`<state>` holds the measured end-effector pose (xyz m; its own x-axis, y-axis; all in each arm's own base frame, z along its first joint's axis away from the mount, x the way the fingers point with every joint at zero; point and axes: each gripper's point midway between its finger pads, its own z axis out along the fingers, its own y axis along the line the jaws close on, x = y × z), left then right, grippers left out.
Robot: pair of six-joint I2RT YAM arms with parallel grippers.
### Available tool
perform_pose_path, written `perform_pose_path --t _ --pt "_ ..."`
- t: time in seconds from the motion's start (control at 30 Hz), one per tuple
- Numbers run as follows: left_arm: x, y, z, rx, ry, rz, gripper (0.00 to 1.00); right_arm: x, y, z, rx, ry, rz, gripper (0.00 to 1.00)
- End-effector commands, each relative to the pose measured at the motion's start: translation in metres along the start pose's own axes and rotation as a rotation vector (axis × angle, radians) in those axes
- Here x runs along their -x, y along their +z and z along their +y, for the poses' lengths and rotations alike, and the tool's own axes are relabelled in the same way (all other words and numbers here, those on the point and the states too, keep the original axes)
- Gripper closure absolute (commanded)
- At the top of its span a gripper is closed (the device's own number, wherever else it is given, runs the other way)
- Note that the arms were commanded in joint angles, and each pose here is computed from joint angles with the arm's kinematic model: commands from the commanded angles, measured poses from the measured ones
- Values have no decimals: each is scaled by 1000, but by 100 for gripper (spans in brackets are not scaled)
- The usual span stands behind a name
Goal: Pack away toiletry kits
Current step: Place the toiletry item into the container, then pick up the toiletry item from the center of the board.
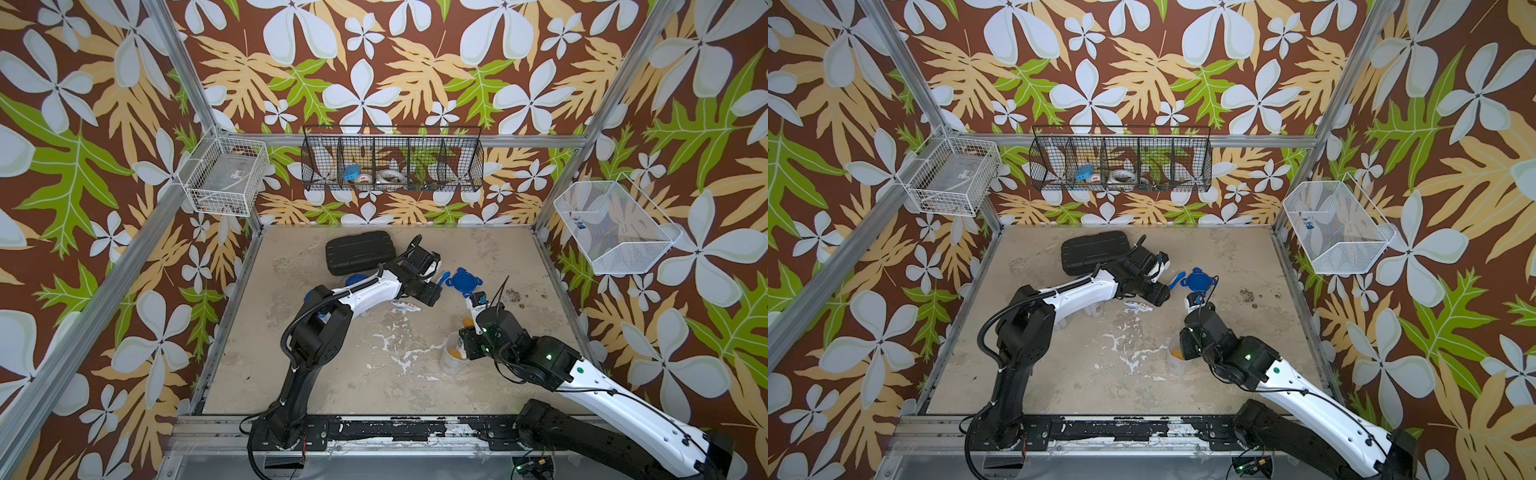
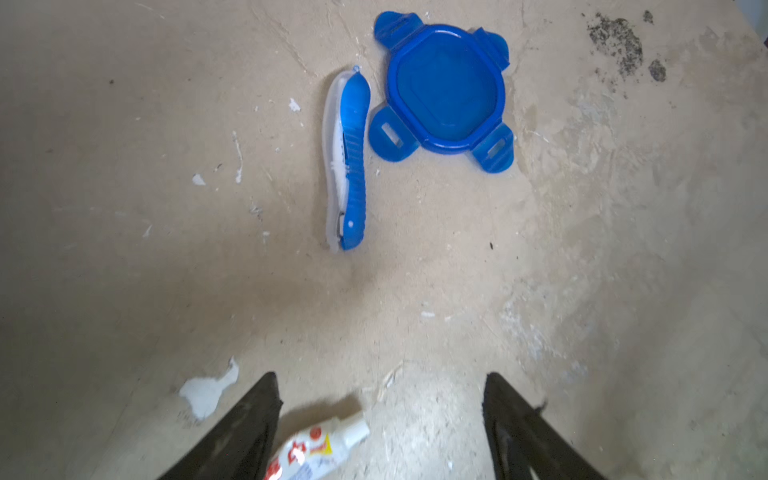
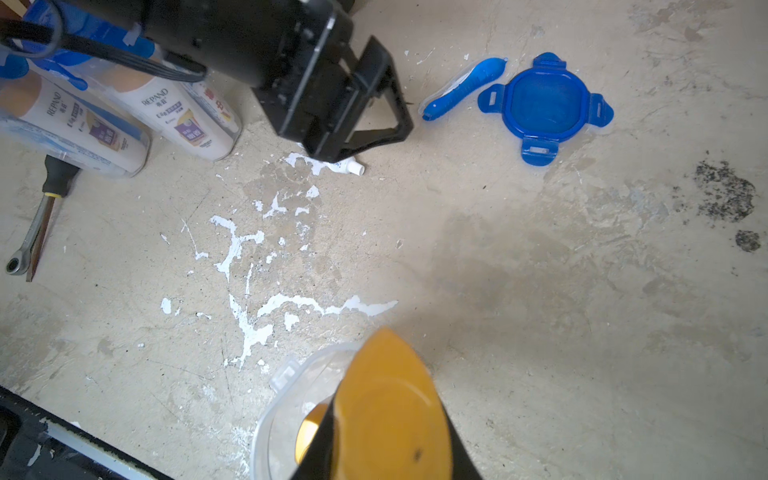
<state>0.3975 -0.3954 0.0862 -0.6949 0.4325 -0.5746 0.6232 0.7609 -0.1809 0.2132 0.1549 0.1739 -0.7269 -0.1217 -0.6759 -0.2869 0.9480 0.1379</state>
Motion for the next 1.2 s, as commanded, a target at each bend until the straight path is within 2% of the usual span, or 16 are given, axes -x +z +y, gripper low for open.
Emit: perform_pose_path --t 0.0,0.13,0.2,0.27,0.4,0.57,0.77,0.93,1.17 --pt "16 16 1 1 -17 -35 23 5 -3 2 7 14 -8 73" --pt "30 37 9 31 -17 -61 23 1 -8 -1 3 39 1 64" --pt "34 45 12 26 -25 -70 24 0 -13 -1 8 51 3 56" --pt "34 55 15 30 -19 -71 24 3 -19 -1 18 58 -3 48" --pt "26 75 18 33 10 -43 26 11 -31 -5 -1 69 -17 42" --pt "11 88 22 39 56 -6 30 23 -42 -5 2 88 -66 39" --pt "-8 97 35 104 103 48 41 23 -42 -8 -14 86 -60 38" --pt "-20 92 36 104 106 69 57 30 -51 -11 -25 96 -80 38" --pt "-24 84 32 93 116 74 64 34 -57 -16 -30 152 -102 37"
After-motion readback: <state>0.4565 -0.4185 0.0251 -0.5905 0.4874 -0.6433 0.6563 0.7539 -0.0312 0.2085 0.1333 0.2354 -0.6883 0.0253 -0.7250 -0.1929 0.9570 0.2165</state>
